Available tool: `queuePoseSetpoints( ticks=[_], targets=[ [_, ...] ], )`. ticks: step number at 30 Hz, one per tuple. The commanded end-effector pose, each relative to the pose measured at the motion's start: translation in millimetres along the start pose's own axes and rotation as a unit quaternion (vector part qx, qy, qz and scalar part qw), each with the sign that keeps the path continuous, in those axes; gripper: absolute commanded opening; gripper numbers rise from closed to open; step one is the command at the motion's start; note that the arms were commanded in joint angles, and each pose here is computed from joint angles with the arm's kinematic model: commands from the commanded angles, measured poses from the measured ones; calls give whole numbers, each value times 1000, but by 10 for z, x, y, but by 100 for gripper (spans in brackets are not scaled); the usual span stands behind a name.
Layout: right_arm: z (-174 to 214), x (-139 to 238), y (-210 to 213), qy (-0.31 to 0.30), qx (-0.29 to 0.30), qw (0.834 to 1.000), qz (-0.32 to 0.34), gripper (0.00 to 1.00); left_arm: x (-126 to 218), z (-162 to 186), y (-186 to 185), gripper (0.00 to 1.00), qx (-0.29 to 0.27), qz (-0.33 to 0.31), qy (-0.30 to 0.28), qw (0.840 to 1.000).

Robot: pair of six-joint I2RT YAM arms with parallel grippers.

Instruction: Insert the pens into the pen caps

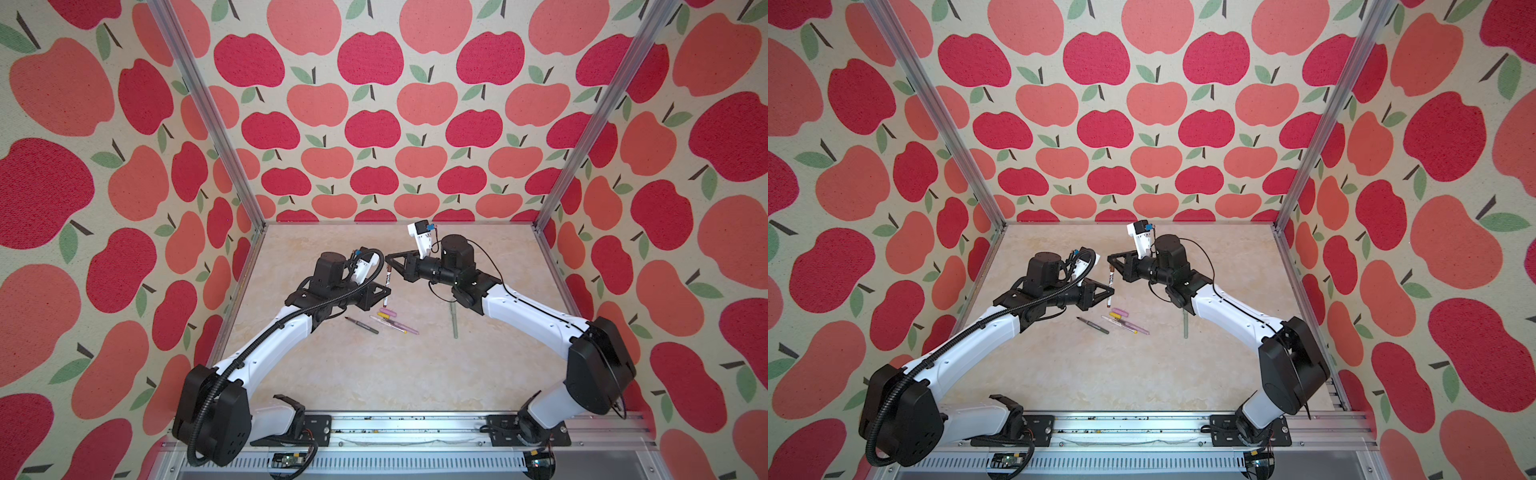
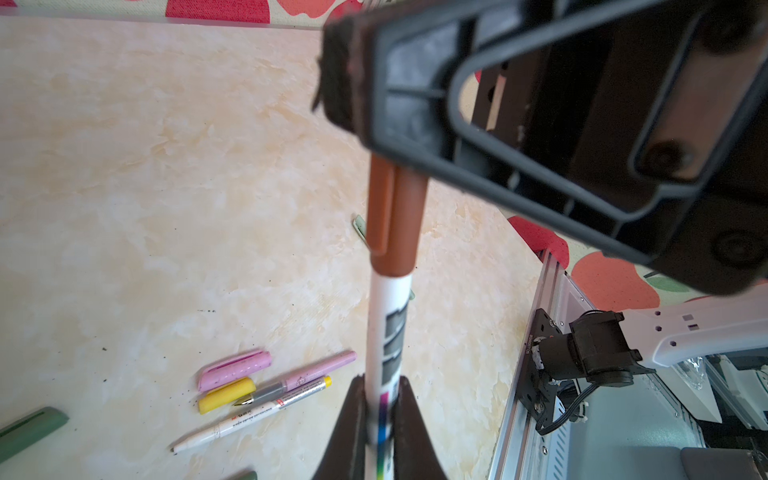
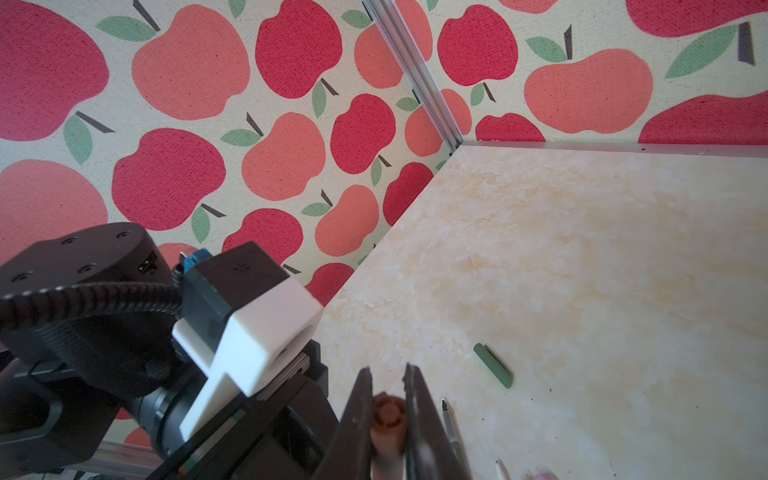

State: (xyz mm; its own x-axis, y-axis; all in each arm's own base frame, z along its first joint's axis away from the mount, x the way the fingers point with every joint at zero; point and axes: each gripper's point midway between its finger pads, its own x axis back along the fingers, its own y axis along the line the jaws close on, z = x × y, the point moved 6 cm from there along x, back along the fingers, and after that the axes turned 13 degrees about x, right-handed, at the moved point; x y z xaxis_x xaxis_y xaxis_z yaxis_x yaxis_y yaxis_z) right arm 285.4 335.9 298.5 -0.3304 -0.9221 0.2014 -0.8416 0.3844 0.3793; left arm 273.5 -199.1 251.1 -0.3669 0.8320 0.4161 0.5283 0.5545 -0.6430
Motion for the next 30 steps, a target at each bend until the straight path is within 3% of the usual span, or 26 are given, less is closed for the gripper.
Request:
queuePoseSetpoints(
  ticks=[1, 9, 14, 20, 30],
  targets=[
    [987, -32, 206, 223, -90, 968, -71, 9, 476, -932, -469, 0, -115, 40, -229, 966],
    [500, -8, 104, 169, -62, 981, -64, 13, 327, -494, -213, 0, -54, 24, -192, 980],
    [328, 25, 91, 149, -53, 985, -64, 22, 260, -285, -131, 0, -26, 22, -176, 984],
    [274, 41, 117, 143, -48, 986, -66, 33, 215, -188, -122, 0, -15, 26, -170, 985],
    [122, 158, 182, 117, -21, 991, -56, 33, 218, -150, -148, 0, -14, 29, -165, 986]
  ],
)
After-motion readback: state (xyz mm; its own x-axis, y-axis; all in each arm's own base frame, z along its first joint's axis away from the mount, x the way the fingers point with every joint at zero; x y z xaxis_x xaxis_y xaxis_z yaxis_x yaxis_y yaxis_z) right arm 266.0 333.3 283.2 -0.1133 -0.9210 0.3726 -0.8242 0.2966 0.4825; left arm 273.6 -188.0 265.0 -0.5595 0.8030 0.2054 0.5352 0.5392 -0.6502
